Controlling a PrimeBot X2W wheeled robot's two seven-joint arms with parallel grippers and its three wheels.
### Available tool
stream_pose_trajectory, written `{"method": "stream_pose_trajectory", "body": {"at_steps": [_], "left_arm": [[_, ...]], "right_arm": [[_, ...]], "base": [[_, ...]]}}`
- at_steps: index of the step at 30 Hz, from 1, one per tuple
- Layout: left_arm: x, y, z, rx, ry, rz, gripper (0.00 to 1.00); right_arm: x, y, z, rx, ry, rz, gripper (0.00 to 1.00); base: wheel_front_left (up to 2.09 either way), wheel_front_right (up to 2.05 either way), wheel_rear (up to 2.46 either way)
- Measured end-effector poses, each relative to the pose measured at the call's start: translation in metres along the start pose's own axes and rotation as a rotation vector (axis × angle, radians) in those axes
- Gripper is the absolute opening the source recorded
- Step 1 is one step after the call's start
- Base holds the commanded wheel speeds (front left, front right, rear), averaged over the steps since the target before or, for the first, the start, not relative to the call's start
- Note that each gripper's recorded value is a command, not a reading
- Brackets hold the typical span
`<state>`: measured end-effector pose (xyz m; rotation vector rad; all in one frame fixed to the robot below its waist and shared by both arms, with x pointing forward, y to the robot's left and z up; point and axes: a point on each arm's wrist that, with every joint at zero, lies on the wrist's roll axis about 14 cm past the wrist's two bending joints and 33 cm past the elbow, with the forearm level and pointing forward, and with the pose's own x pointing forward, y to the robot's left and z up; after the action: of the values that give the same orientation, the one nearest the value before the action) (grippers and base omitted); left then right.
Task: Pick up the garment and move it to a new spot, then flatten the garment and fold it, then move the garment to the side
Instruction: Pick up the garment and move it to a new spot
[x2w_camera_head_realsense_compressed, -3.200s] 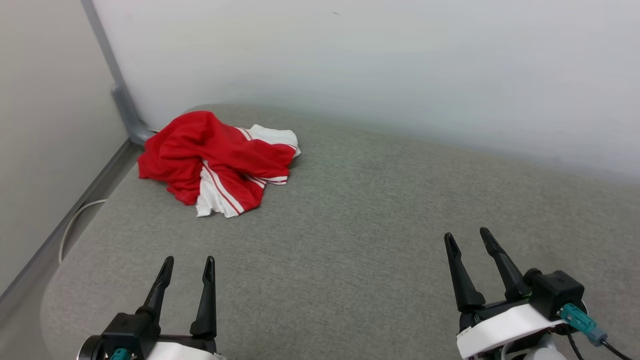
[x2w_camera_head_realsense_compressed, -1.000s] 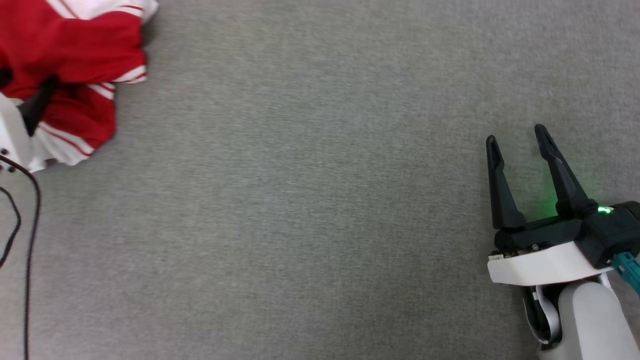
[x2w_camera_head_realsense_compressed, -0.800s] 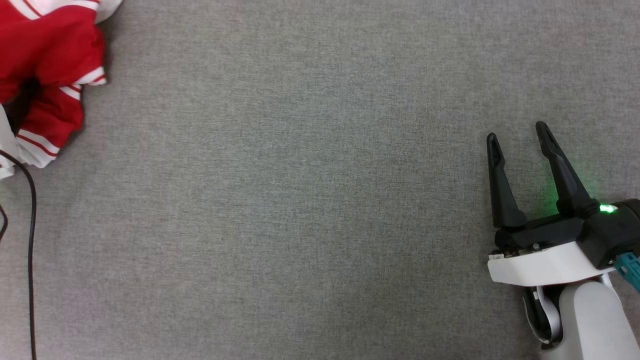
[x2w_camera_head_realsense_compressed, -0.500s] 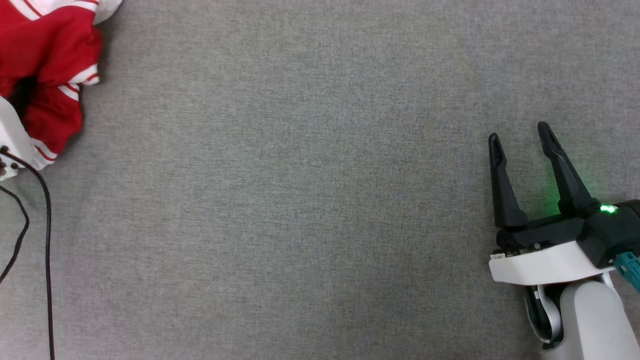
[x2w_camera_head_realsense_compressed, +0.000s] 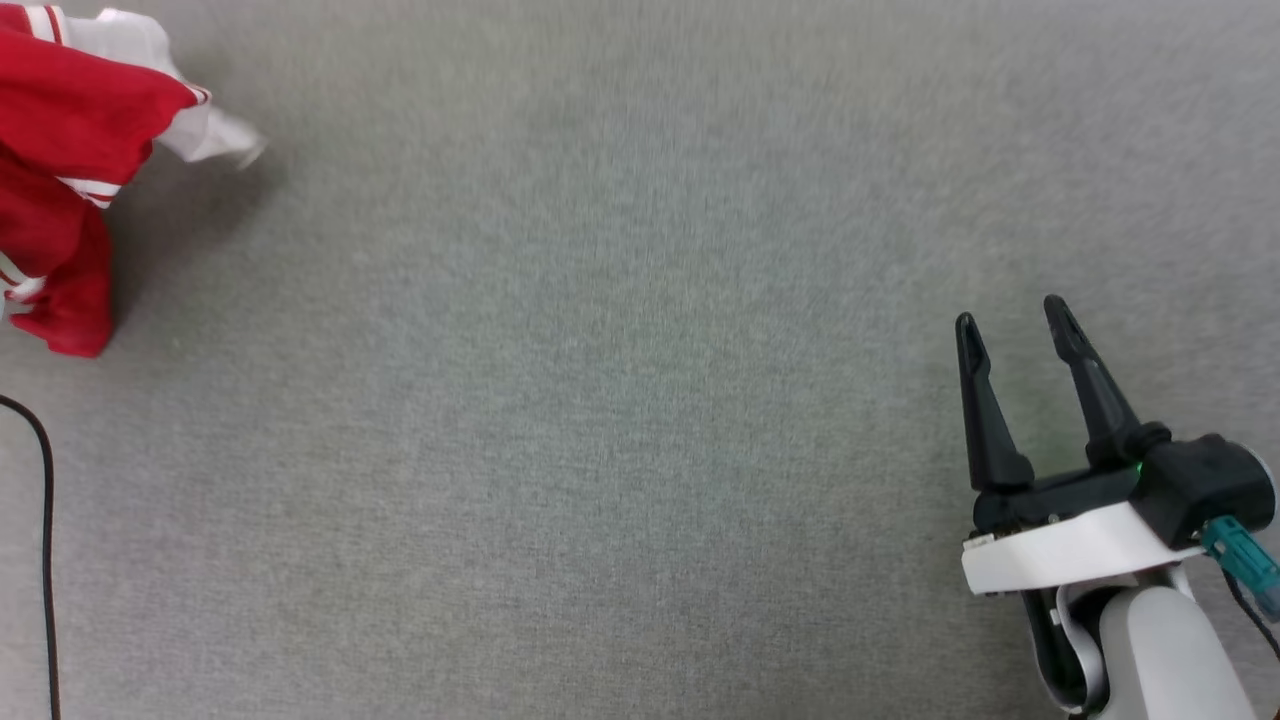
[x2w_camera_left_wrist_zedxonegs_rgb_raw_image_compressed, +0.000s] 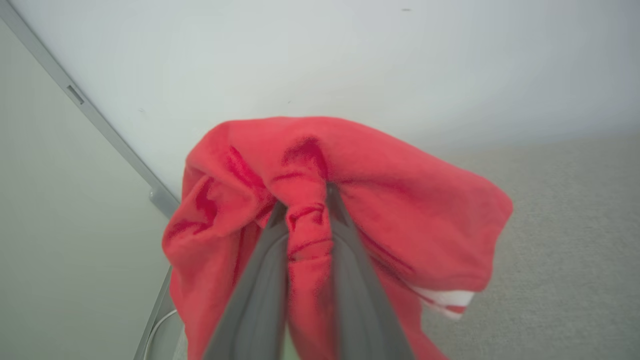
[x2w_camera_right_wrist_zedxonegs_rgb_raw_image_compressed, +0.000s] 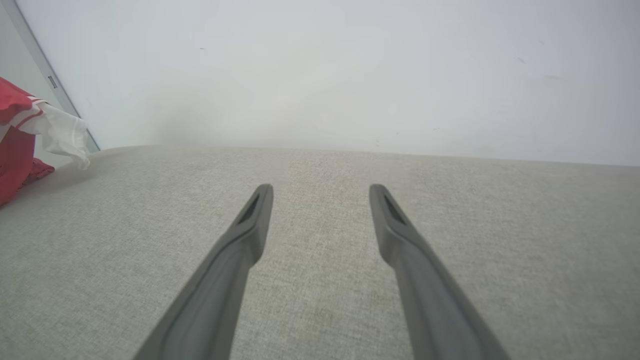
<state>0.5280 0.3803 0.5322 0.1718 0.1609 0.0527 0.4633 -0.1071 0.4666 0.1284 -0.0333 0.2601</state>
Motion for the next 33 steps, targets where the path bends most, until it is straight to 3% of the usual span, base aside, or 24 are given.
{"method": "stream_pose_trajectory", "body": {"at_steps": [8,14,23,33], "left_arm": [[-0.04,-0.007,0.091,0.083,-0.238,-0.03,0.0],[-0.066,-0.047,0.137,0.127,-0.379,-0.133,0.0],[-0.074,-0.16,0.165,0.14,-0.468,-0.395,0.0],[-0.079,-0.302,0.153,0.082,-0.494,-0.682,0.0]], "right_arm": [[-0.028,0.006,0.044,0.024,-0.085,-0.009,1.0],[-0.049,-0.001,0.071,0.018,-0.144,-0.045,1.0],[-0.079,-0.039,0.094,-0.005,-0.202,-0.171,1.0],[-0.109,-0.091,0.105,-0.038,-0.226,-0.34,1.0]], "base": [[0.0,0.0,0.0],[0.0,0.0,0.0],[0.0,0.0,0.0],[0.0,0.0,0.0]]}}
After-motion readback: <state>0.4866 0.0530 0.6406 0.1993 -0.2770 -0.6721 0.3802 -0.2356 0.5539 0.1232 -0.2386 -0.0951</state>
